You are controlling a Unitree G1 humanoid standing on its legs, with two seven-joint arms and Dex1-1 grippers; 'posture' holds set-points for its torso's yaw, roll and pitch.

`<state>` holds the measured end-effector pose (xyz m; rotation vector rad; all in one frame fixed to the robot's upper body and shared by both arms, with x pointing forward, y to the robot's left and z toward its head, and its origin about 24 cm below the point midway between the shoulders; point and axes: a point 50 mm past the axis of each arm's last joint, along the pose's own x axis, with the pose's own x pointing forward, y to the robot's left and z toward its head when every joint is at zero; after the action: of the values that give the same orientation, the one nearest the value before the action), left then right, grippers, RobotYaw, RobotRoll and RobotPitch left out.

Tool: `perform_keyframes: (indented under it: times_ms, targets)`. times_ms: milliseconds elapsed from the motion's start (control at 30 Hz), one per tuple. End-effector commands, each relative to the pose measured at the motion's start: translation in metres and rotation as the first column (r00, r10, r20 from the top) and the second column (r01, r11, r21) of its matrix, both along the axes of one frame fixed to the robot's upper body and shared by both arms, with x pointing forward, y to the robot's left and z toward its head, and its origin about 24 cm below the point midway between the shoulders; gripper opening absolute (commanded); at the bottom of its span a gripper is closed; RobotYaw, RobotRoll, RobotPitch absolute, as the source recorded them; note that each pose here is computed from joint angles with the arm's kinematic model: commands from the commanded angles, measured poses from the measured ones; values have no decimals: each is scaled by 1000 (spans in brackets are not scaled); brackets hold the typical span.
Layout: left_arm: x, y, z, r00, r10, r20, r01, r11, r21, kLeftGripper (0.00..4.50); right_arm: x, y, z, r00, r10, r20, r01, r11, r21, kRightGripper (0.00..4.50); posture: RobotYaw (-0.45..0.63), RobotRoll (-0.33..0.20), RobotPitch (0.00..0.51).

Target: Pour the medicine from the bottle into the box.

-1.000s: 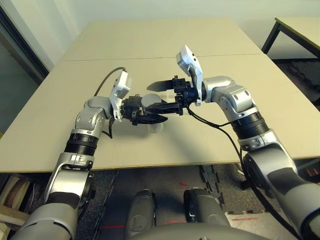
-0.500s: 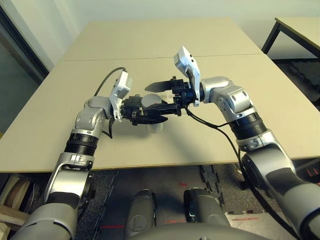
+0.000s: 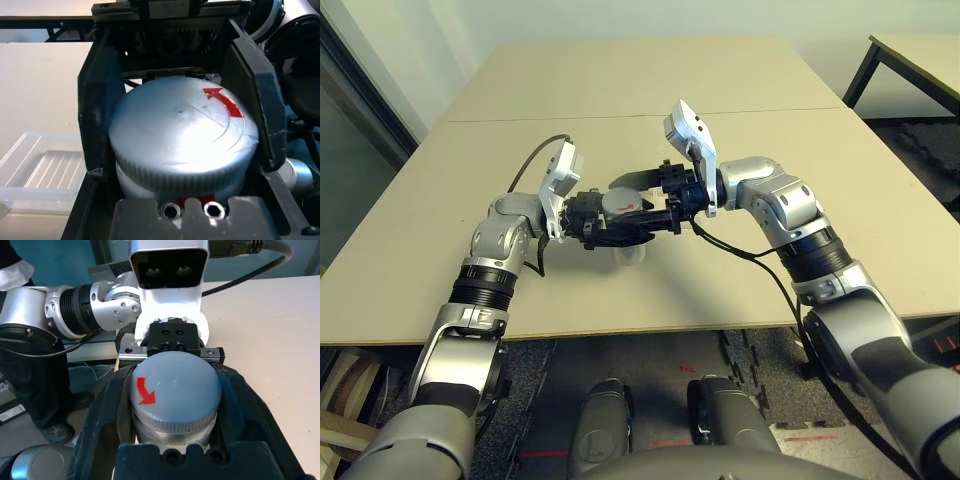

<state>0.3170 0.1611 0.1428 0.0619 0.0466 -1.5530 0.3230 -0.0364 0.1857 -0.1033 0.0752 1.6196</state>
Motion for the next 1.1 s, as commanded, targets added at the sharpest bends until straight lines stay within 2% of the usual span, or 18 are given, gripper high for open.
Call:
perform_keyframes:
  times_ms: [33, 200, 433, 633, 767, 833, 933, 1100]
  targets:
    - [0, -1, 1, 1000, -7, 10, 7, 1000, 14, 2781, 0, 1, 1, 1000, -7, 15, 7, 1000, 4, 2577, -54, 0, 31]
    - [-1, -1, -2, 1000, -4, 3, 4, 1000, 21, 2781, 0, 1, 6, 1000, -5, 6, 5, 999, 34, 2577, -52, 0, 31]
    - [-1, 2, -4, 1000, 11, -1, -11, 1000, 22, 2782, 7, -4, 26, 998, -40, -47, 46, 988, 149, 2577, -52, 0, 38]
    - [1, 6, -2, 999, 36, 8, -36, 999, 24, 2781, 21, -20, 30, 990, -138, -37, 142, 976, 165, 2577, -46, 0, 42]
    - [3, 11, -2, 998, 65, 17, -66, 997, 28, 2782, 37, -48, 19, 958, -284, -43, 288, 947, 145, 2577, -46, 0, 46]
    - [4, 14, -2, 996, 85, 25, -86, 996, 35, 2781, 48, -72, 4, 916, -398, -53, 402, 910, 100, 2577, -45, 0, 46]
    - [7, 18, 0, 991, 124, 50, -126, 991, 37, 2781, 59, -111, -22, 816, -575, -63, 578, 816, 34, 2577, -44, 0, 45]
    - [13, 22, -1, 979, 184, 88, -189, 980, 56, 2782, 63, -159, -67, 598, -799, -63, 797, 602, -57, 2577, -47, 0, 45]
